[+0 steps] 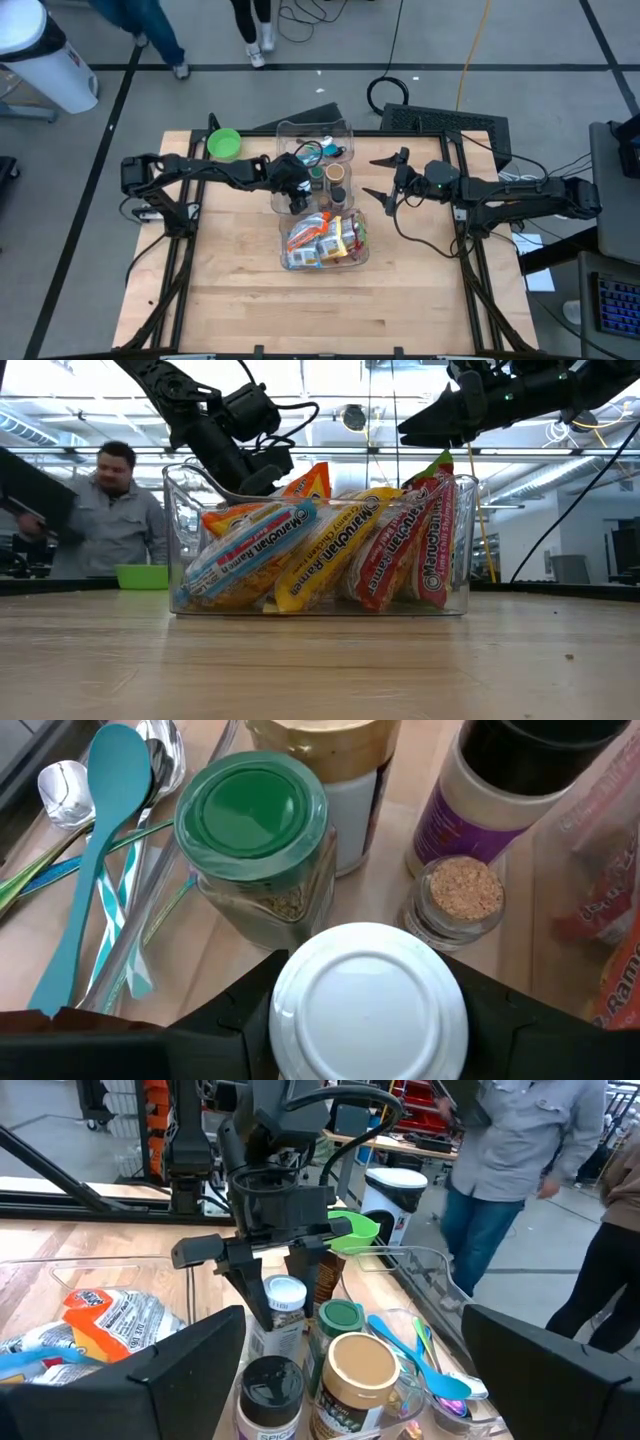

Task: Pick & Place Food Item
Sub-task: Put the white seasoning bottle into the middle transparent bin, then return to Home Position

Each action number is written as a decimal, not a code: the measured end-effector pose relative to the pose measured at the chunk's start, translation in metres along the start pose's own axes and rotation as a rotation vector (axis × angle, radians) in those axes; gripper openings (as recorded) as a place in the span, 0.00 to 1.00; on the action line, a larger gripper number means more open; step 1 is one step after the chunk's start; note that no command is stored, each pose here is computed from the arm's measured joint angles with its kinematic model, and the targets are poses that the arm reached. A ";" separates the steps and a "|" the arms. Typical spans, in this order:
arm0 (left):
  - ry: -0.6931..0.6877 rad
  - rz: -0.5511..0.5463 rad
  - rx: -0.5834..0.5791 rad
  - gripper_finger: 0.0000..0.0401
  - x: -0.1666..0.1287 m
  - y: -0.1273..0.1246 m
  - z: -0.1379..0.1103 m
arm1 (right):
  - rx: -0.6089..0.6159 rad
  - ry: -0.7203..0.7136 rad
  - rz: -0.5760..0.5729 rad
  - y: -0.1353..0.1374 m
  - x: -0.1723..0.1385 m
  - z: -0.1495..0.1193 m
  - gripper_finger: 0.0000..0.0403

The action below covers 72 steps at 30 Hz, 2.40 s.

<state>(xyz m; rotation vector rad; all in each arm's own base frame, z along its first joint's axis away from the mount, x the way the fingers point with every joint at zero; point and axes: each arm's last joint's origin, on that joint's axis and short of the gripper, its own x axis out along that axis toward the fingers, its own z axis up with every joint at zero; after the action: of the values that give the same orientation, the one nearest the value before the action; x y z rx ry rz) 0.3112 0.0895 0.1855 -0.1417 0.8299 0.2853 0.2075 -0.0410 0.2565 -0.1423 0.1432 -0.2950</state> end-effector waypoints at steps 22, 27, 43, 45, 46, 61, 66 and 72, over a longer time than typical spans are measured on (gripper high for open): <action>-0.015 0.007 -0.041 0.86 -0.002 0.000 0.007 | -0.011 0.000 0.000 0.000 0.000 0.000 0.90; -0.057 -0.040 0.003 0.79 -0.012 -0.002 0.028 | -0.015 0.000 0.001 0.000 0.000 0.000 0.90; -0.163 -0.020 0.230 0.70 -0.135 -0.020 0.092 | -0.055 -0.022 -0.006 -0.001 -0.005 0.004 0.90; -0.191 -0.027 0.235 0.69 -0.151 -0.021 0.085 | -0.061 -0.045 -0.012 -0.003 -0.010 0.008 0.90; -0.212 -0.030 0.236 0.69 -0.159 -0.022 0.081 | -0.070 -0.049 -0.014 -0.003 -0.013 0.010 0.90; -0.691 -0.021 0.160 0.68 -0.196 -0.013 -0.038 | -0.028 -0.062 -0.110 -0.026 -0.075 0.020 0.90; -0.813 0.069 0.142 0.67 -0.205 -0.006 -0.065 | -0.017 -0.112 -0.147 -0.029 -0.092 0.015 0.90; -0.965 0.037 0.148 0.64 -0.212 -0.005 -0.088 | 0.053 -0.195 -0.190 -0.029 -0.106 -0.011 0.90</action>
<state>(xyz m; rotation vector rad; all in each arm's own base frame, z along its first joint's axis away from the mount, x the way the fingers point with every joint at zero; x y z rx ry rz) 0.1150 0.0233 0.2850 0.1503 -0.1069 0.2841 0.0970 -0.0379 0.2634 -0.1321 -0.0719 -0.4723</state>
